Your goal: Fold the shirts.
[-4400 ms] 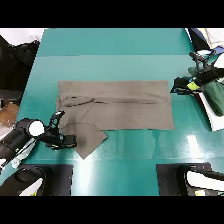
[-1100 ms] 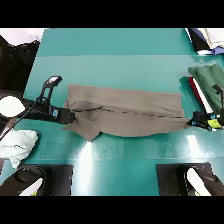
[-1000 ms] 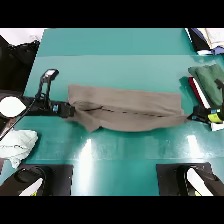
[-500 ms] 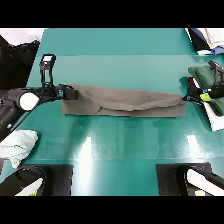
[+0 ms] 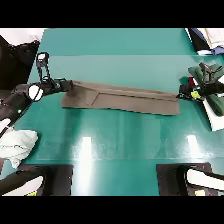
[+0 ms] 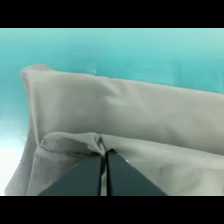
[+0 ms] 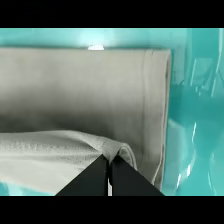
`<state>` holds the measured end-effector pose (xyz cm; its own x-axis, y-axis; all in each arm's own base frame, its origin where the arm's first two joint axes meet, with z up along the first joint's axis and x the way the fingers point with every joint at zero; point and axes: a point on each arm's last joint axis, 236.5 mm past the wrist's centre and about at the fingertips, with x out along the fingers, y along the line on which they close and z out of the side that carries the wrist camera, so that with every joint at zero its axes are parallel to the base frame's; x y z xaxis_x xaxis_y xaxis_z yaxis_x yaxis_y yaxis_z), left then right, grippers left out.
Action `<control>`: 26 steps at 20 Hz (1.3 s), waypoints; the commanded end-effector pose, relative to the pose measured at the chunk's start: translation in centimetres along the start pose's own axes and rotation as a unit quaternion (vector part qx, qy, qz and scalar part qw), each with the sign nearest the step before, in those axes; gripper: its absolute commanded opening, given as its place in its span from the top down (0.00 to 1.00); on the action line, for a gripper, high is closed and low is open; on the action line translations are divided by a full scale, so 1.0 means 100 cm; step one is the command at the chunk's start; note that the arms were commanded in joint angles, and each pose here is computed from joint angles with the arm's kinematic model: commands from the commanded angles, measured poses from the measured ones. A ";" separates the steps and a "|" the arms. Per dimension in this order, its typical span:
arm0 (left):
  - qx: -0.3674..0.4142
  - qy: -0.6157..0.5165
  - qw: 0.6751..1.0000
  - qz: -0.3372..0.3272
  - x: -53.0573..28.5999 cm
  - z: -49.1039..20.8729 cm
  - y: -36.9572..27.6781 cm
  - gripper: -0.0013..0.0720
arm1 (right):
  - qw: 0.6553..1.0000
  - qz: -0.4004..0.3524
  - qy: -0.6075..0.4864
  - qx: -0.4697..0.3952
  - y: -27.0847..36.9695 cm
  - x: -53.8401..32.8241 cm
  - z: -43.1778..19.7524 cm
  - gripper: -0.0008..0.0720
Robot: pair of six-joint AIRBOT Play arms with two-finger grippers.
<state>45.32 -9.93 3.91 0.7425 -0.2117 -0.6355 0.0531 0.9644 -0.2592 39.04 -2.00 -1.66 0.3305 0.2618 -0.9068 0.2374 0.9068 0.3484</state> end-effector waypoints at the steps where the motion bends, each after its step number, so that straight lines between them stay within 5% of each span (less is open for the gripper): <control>1: -0.011 -0.009 1.000 0.003 0.014 0.004 0.006 0.93 | 1.000 0.004 -0.026 0.010 -0.002 0.012 0.016 0.97; 2: -0.011 -0.009 1.000 0.004 0.016 0.004 0.006 0.93 | 0.999 0.013 -0.034 0.019 0.001 0.014 0.021 0.97; 3: -0.013 -0.018 1.000 0.002 0.016 0.009 0.005 0.76 | 0.998 0.025 -0.042 0.029 0.006 0.017 0.026 0.94; 4: -0.020 -0.030 0.999 -0.002 0.016 0.015 0.003 0.45 | 0.997 0.039 -0.050 0.041 0.011 0.018 0.031 0.70; 5: -0.028 -0.036 0.999 -0.006 0.015 0.019 0.001 0.40 | 0.996 0.052 -0.057 0.051 0.016 0.020 0.035 0.46; 6: -0.028 -0.041 0.999 -0.007 0.014 0.024 0.000 0.39 | 0.994 0.061 -0.066 0.057 0.019 0.020 0.040 0.36; 13: -0.025 -0.022 0.999 -0.014 0.006 0.032 -0.009 0.40 | 0.997 0.076 -0.009 -0.003 0.008 -0.008 0.024 0.35; 14: -0.025 -0.006 1.000 -0.012 0.007 0.025 -0.009 0.48 | 0.997 0.077 0.003 -0.003 -0.002 -0.012 0.018 0.17; 15: -0.023 0.009 1.000 -0.011 0.007 0.017 -0.008 0.81 | 0.997 0.079 0.014 0.009 -0.012 -0.013 0.013 0.02; 16: -0.022 0.026 0.999 -0.010 0.006 0.010 -0.008 0.93 | 0.996 0.083 0.033 0.020 -0.022 -0.010 0.005 0.02; 23: -0.021 0.125 0.992 -0.002 -0.001 -0.037 -0.005 0.93 | 0.978 0.131 0.153 0.053 -0.038 0.042 -0.036 0.04; 26: -0.023 0.143 0.990 -0.003 -0.003 -0.045 -0.006 0.93 | 0.972 0.176 0.137 0.070 -0.023 0.054 -0.025 0.17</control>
<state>43.30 -10.99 1.75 0.5754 -0.2533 -0.7777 0.0245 0.9557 -0.2932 37.12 -2.62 -7.01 0.1452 0.5968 -0.7891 0.2817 0.7396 0.6112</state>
